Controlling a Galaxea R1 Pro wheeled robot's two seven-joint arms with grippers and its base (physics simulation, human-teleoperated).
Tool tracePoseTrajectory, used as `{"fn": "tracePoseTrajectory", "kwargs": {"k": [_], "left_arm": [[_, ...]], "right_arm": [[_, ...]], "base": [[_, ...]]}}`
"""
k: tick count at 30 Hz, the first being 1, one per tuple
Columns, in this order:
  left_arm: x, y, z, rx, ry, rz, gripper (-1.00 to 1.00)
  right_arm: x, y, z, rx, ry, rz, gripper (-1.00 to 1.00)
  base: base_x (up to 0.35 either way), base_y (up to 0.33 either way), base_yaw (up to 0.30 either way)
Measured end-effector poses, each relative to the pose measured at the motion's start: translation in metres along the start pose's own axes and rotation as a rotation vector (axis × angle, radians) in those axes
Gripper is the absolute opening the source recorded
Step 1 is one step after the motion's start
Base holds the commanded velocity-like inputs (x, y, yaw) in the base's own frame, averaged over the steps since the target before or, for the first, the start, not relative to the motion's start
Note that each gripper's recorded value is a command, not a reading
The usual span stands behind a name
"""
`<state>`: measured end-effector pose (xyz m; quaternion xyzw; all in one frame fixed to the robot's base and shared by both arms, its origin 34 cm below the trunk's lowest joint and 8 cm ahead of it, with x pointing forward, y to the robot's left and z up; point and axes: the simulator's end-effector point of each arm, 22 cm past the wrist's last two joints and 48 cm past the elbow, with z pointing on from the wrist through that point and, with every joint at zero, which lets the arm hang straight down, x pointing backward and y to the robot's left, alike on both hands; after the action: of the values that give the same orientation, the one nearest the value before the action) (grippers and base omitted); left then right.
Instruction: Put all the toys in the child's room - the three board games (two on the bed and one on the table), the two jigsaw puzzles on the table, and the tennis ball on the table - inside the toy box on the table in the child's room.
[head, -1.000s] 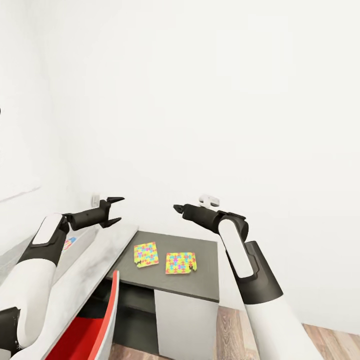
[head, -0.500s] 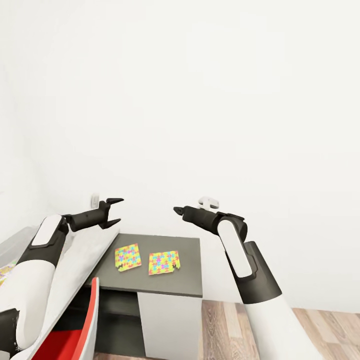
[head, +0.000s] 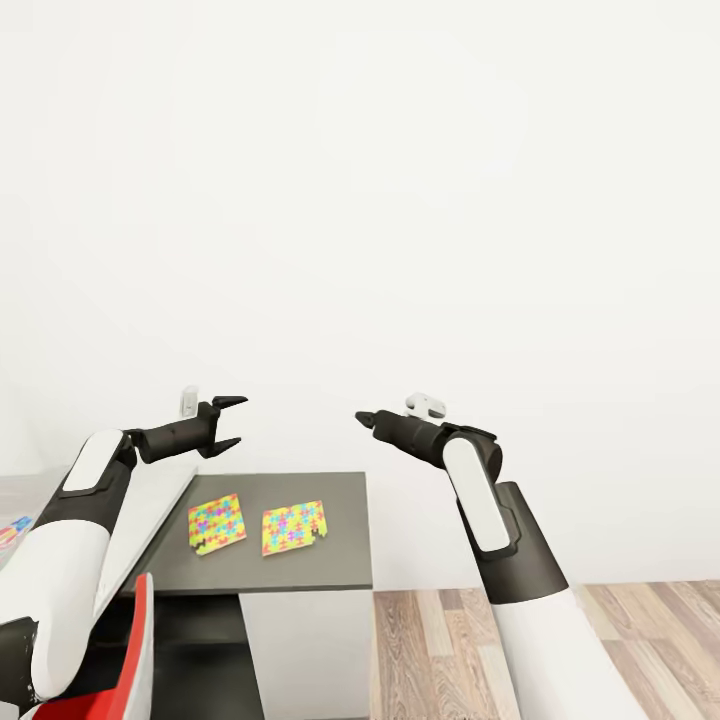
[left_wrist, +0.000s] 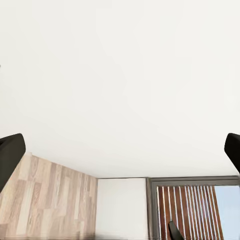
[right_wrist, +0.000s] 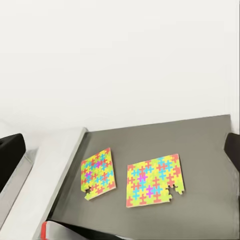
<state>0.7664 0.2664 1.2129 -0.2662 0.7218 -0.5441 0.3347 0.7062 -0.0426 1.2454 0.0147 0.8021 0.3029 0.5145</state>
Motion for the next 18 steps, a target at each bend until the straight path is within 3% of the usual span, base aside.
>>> {"fn": "tracePoseTrajectory", "kwargs": {"k": [11,18], "left_arm": [[0.000,0.006,0.002,-0.011,0.001,-0.004,1.00],[-0.003,0.015,0.001,-0.034,-0.003,0.003,1.00]], "right_arm": [[0.005,-0.006,0.003,0.009,0.013,0.004,1.00],[0.019,-0.032,0.012,0.052,0.055,0.026,1.00]], "base": [[0.000,0.000,-0.260],[0.000,0.000,-0.260]]}}
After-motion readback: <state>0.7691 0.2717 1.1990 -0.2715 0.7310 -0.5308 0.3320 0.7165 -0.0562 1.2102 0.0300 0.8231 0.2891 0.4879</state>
